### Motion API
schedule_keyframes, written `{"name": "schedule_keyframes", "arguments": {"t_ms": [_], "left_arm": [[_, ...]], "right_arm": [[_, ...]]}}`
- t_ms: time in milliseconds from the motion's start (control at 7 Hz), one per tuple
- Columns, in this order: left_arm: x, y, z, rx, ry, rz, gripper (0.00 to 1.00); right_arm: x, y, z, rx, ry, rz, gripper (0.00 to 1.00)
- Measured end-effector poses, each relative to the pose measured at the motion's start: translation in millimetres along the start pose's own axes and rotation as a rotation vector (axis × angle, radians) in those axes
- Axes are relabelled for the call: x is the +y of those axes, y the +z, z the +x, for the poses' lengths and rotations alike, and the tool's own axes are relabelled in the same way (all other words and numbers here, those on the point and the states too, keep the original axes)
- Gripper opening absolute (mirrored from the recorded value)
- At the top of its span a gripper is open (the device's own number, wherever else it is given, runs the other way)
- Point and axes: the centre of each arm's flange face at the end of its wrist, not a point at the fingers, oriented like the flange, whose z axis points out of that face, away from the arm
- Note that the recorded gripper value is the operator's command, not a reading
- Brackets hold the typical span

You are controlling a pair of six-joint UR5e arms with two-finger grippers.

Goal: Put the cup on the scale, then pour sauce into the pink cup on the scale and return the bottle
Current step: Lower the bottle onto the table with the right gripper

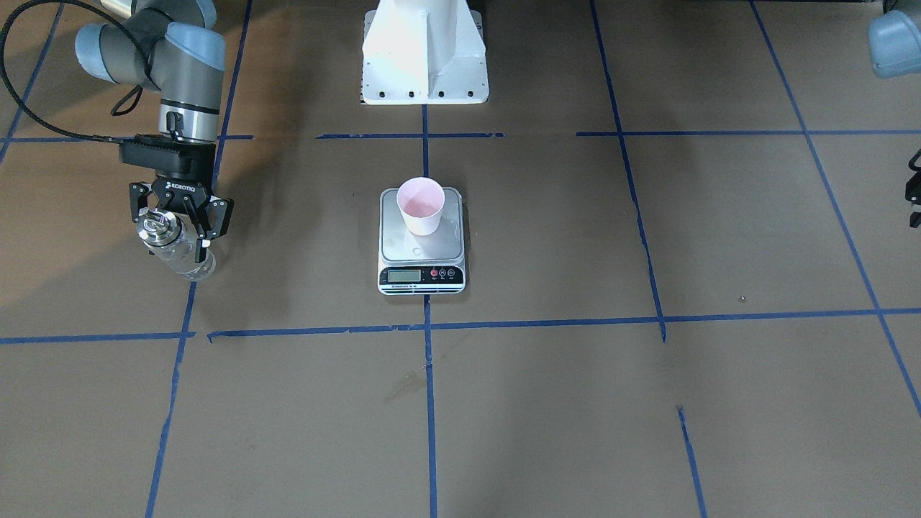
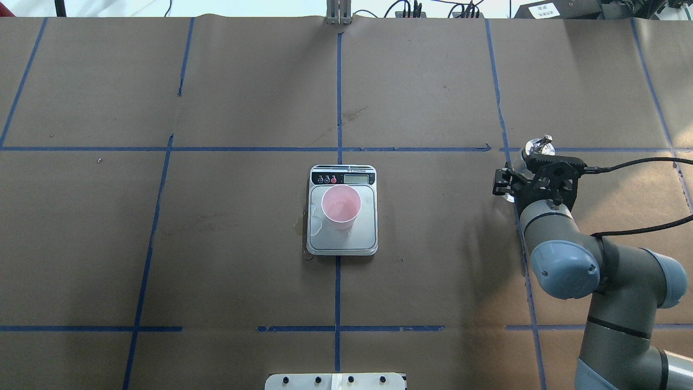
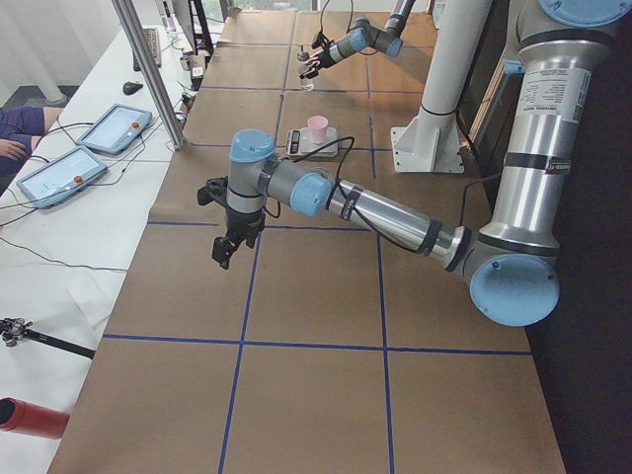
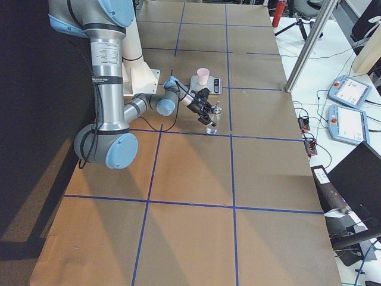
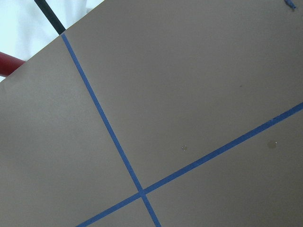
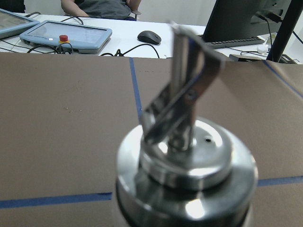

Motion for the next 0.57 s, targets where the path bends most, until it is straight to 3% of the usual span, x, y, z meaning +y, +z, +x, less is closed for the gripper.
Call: {"name": "schedule_keyframes", "arguments": {"t_ms": [429, 571], "left_arm": [[-2.7, -1.2, 0.8, 0.000, 0.003, 0.004, 1.00], [-3.7, -1.7, 1.0, 0.000, 0.004, 0.005, 1.00]], "right_arm": [[7.1, 5.2, 3.1, 0.009, 0.029, -0.025, 0.00], [8.5, 6.6, 4.5, 0.012, 0.029, -0.027, 0.15]]}}
